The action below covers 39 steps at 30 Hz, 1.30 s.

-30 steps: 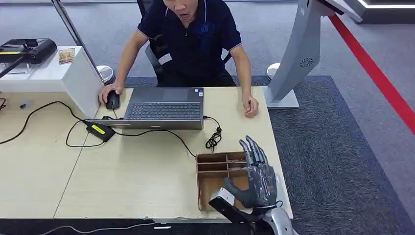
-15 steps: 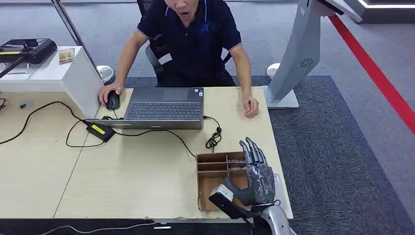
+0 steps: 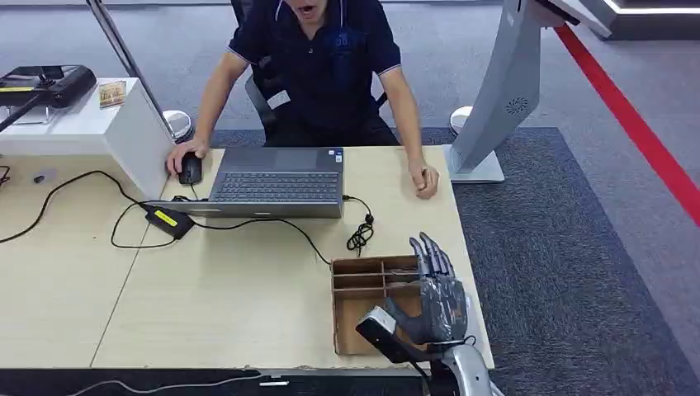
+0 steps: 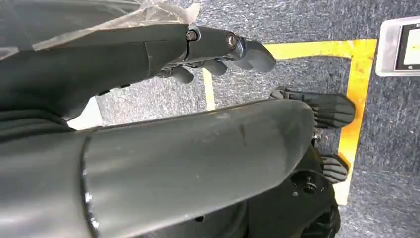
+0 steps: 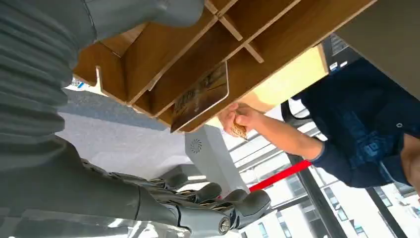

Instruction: Pass the card to the sensor for recognition and then transmit it.

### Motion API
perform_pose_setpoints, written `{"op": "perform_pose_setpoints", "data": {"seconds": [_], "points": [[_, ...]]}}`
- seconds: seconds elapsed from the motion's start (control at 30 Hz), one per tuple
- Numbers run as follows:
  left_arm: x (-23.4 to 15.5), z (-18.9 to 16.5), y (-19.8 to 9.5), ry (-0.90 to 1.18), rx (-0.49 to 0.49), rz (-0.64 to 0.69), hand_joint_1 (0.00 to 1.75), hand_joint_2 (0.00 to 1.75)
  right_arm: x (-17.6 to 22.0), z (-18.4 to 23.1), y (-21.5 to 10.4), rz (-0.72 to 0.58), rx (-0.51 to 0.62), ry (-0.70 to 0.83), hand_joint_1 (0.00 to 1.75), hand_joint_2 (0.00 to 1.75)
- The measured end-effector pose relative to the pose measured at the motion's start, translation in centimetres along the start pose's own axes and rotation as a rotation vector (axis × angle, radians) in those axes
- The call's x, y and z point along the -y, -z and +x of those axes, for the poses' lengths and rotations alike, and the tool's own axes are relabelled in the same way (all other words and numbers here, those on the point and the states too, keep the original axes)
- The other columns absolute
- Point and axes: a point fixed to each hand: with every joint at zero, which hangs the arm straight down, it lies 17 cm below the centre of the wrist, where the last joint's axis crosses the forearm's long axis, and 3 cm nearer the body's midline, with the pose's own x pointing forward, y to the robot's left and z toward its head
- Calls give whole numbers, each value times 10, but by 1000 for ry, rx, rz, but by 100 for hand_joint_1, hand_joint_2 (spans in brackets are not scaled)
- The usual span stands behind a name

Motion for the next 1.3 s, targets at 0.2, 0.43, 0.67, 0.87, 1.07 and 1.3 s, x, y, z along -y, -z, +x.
{"op": "perform_pose_setpoints", "data": {"seconds": [0.2,0.43,0.67,0.87,1.07,1.3], "points": [[-1,-1,0,7,-1,3,0,0,-2,-4,1,4,-1,-18,0,175],[-1,-2,0,17,-4,4,0,0,-2,-8,1,4,-11,-37,0,175],[-2,-3,0,25,-7,6,0,0,2,-14,3,-9,-24,-44,0,175],[-2,-3,0,29,-7,7,0,0,5,-19,5,-18,-38,-54,0,175],[-2,-3,0,30,-8,7,0,0,9,-27,6,-27,-51,-65,0,175],[-2,-4,0,34,-8,7,0,0,10,-28,6,-28,-43,-93,0,175]]}}
